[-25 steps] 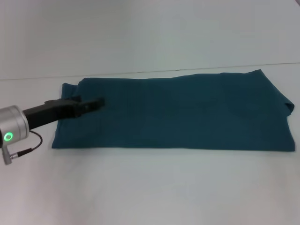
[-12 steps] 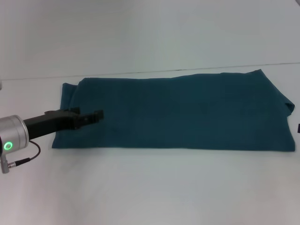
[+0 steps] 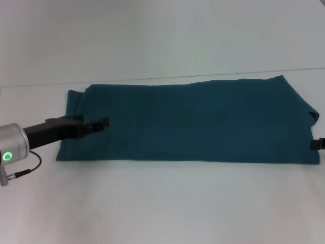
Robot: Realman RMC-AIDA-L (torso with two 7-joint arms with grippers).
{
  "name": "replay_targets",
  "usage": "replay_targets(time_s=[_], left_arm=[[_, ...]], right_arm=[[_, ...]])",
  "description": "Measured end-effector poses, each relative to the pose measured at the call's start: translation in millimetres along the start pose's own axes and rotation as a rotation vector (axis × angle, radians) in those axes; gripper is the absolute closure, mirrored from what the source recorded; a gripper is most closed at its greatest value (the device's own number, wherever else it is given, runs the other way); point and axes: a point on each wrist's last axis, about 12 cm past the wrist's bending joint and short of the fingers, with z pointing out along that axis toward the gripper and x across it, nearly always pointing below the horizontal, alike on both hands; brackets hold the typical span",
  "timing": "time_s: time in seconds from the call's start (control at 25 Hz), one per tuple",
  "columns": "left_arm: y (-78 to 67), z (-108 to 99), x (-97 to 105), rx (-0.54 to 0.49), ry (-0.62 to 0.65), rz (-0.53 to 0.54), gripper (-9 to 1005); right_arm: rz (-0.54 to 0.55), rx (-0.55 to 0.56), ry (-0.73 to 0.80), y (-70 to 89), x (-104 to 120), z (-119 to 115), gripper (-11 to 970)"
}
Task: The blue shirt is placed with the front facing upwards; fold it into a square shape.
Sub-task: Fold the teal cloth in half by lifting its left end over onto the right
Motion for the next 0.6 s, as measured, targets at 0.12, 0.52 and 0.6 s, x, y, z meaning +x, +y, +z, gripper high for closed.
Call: replay_targets(time_s=[0.12, 0.52, 0.6], left_arm=[[0.7, 0, -2, -0.007, -0.003, 0.003, 58], [1.4, 2, -3, -0.02, -0.005, 0.008, 57], [1.8, 1, -2, -0.022, -0.005, 0.007, 57]], right_arm=[[0.004, -0.001, 0.0, 1.1, 1, 4, 111], [-0.011, 0.005, -0.016, 8.2, 0, 20, 136], [-0.014, 0.004, -0.016, 9.3, 0, 22, 141]])
